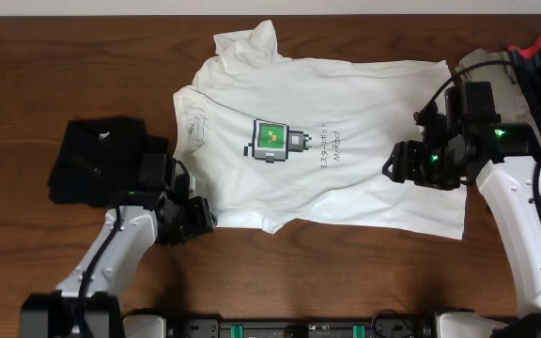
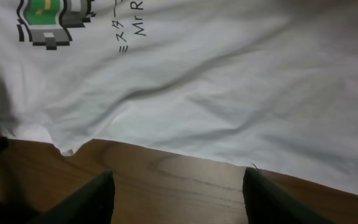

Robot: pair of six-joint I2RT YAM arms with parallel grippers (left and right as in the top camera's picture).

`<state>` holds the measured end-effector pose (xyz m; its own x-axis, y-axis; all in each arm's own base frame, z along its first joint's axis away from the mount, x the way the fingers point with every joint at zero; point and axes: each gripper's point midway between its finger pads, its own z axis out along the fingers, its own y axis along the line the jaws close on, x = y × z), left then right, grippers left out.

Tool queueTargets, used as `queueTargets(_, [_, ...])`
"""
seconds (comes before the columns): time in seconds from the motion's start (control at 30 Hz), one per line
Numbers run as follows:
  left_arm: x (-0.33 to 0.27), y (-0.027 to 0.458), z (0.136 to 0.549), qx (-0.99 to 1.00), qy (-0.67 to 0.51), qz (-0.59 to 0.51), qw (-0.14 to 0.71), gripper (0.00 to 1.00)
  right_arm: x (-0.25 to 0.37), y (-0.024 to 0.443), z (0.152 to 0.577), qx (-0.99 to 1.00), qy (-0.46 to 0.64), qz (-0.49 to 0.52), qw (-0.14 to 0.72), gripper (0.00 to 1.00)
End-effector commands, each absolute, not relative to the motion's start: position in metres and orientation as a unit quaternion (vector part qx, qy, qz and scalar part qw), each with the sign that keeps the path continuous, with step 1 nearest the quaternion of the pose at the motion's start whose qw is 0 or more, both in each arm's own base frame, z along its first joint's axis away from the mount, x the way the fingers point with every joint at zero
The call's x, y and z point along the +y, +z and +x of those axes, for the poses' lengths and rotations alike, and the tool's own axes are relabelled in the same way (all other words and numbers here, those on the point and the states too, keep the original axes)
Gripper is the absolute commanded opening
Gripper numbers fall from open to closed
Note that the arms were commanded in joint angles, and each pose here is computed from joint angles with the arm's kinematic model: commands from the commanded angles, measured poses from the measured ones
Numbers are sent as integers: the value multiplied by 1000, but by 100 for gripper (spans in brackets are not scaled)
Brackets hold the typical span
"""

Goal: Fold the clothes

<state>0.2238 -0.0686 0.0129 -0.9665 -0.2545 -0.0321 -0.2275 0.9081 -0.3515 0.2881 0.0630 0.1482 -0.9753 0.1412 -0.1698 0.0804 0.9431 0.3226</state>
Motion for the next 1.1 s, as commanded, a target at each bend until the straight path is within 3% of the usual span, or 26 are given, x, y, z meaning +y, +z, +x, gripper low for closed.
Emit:
queueTargets(0.0, [-67, -2, 221, 978, -165, -128, 19, 52, 66, 148, 287, 981, 163, 57, 94, 64])
queueTargets(0.23, [-67, -29, 220, 978, -159, -137, -15, 48, 67, 148, 289, 980, 163, 57, 97, 64])
queueTargets(0.4, [-67, -24, 217, 977, -158, -139, -27, 11, 64, 147, 288, 982, 155, 58, 96, 64])
queueTargets(0.47, [-69, -17, 208, 976, -160, -142, -49, 6, 63, 147, 288, 982, 153, 58, 96, 64])
queueTargets(0.73, [-74, 36, 185, 971, -176, -138, -82, 6, 59, 146, 288, 983, 142, 60, 98, 65])
queueTargets(0.87, [-72, 55, 209, 976, -177, -125, -15, 6, 59, 147, 292, 982, 142, 58, 106, 66])
queueTargets(1.07, [-57, 44, 243, 982, -136, -122, 46, 6, 59, 147, 294, 982, 143, 58, 110, 67])
